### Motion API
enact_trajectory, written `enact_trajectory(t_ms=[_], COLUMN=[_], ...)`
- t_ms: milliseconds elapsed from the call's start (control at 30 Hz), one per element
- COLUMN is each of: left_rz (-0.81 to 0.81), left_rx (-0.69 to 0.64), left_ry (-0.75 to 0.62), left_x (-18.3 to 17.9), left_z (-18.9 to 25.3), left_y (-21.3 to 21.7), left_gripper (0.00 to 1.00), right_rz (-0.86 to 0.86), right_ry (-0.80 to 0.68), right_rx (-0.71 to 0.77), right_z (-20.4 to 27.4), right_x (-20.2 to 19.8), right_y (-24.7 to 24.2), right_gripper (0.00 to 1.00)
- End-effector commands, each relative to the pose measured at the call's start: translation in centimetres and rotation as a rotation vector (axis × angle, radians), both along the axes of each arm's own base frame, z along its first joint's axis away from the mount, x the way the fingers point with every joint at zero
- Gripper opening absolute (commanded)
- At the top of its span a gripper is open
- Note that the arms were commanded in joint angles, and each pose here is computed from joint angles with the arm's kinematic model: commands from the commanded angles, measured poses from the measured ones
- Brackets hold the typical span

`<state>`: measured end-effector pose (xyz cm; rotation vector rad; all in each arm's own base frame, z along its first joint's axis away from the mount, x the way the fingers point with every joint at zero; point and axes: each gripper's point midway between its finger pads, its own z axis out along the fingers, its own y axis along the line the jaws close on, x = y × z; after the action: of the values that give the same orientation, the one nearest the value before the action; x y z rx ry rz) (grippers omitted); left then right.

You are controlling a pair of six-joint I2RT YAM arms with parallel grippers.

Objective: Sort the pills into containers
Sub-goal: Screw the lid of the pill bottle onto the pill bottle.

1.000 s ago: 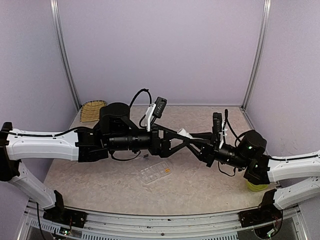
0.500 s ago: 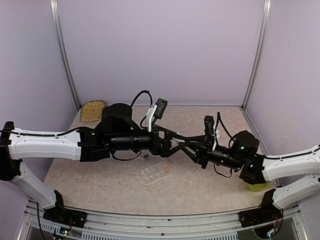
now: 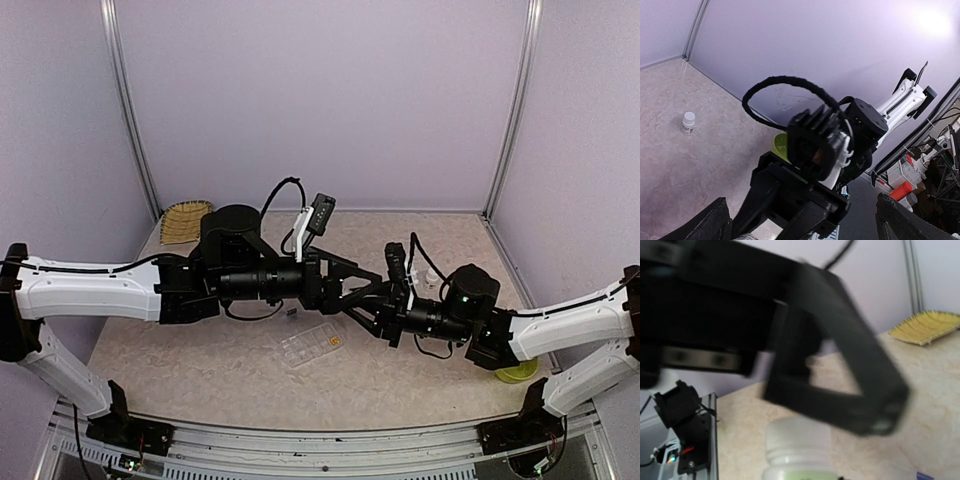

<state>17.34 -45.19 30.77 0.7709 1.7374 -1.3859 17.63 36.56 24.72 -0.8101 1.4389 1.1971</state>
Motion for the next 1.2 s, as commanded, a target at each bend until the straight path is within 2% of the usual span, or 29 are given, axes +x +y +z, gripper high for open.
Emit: enact_trajectory(t_ms=[0,400,633,1033,1167], left_rz=[-0.021,0.140,0.076,0.052,0.022], left_rx=[-0.048,0.075,0.076,0.117,0.123], left_ry=[-0.045,0.033,0.076,0.153,0.176], left_x=[-1.2,2.6,2.0,2.3,2.1], left_z=[2.7,-0.3,-0.9,-2.2,-2.5], left_y=[0.3,2.2,1.3,0.8,0.4], left_gripper=[0.99,0.99,0.99,0.82,0.73], right_rz=[-0.018,-0.028,-0.124,-0.141,-0.140], right_ry=[-0.010,-0.100,-0.111,-0.183,-0.203], right_rx=[0.009,0.008,-0.036,-0.077,-0.096], right_z=[0.8,2.5,2.2,2.1,1.9], right_x=[0.3,-1.0,0.5,0.3,0.2], right_y=[-0.1,-2.3,-2.9,-3.7,-3.8], right_gripper=[0.00,0.00,0.00,0.00,0.00])
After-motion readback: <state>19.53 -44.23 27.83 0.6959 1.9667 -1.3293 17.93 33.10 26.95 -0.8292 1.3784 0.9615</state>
